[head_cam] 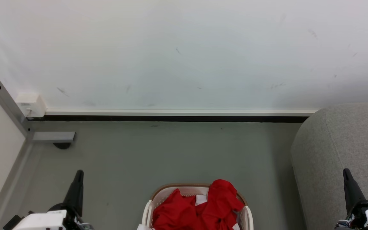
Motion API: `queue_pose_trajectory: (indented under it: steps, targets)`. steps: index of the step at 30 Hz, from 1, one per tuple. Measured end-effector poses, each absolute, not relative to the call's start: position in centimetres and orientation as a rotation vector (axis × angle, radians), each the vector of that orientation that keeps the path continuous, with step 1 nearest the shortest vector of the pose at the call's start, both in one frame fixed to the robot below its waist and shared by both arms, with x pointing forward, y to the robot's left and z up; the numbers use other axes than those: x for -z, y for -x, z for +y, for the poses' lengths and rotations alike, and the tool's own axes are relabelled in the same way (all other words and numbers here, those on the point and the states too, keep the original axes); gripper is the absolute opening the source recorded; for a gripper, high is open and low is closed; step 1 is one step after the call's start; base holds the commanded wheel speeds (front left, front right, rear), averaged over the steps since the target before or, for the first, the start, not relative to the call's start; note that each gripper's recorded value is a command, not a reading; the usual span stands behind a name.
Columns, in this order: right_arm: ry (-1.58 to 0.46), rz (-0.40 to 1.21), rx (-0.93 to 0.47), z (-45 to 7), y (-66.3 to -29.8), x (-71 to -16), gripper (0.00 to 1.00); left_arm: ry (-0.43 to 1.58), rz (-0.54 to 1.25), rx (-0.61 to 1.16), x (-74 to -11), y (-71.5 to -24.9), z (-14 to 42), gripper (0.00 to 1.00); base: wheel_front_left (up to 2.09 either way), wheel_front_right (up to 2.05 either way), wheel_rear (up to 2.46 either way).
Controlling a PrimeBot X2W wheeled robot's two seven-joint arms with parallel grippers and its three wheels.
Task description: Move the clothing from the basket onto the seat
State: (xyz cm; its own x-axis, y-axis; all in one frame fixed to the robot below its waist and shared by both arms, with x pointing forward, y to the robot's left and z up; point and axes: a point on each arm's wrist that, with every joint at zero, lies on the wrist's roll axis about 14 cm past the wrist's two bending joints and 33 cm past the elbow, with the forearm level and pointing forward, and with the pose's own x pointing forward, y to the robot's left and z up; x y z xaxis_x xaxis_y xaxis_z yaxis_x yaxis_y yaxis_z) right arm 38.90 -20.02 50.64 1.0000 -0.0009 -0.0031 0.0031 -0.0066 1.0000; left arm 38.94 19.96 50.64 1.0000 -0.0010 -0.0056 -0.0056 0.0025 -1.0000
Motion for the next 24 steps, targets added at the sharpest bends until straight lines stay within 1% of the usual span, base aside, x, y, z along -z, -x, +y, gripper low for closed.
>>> queue_pose_trajectory:
  steps: [7,8,14,24]
  targets:
    - [-1.577,0.002,0.003,-20.0,-38.9,-50.6,0.00,1.568,0.005,-0.004,-50.6,-38.9,20.0,0.00,0.00,0.00,0.00]
    - [-1.577,0.002,0.003,-20.0,-38.9,-50.6,1.00,1.568,0.005,-0.004,-50.6,-38.9,20.0,1.00,0.00,0.00,0.00]
    - [-1.596,0.070,0.069,-19.5,-37.6,-47.7,1.00,1.583,0.078,-0.080,-47.5,-37.5,19.7,1.00,0.00,0.00,0.00]
    - [-1.588,0.043,0.046,-18.7,-37.8,-48.7,1.00,1.561,0.039,-0.087,-48.2,-37.7,19.8,1.00,0.00,0.00,0.00]
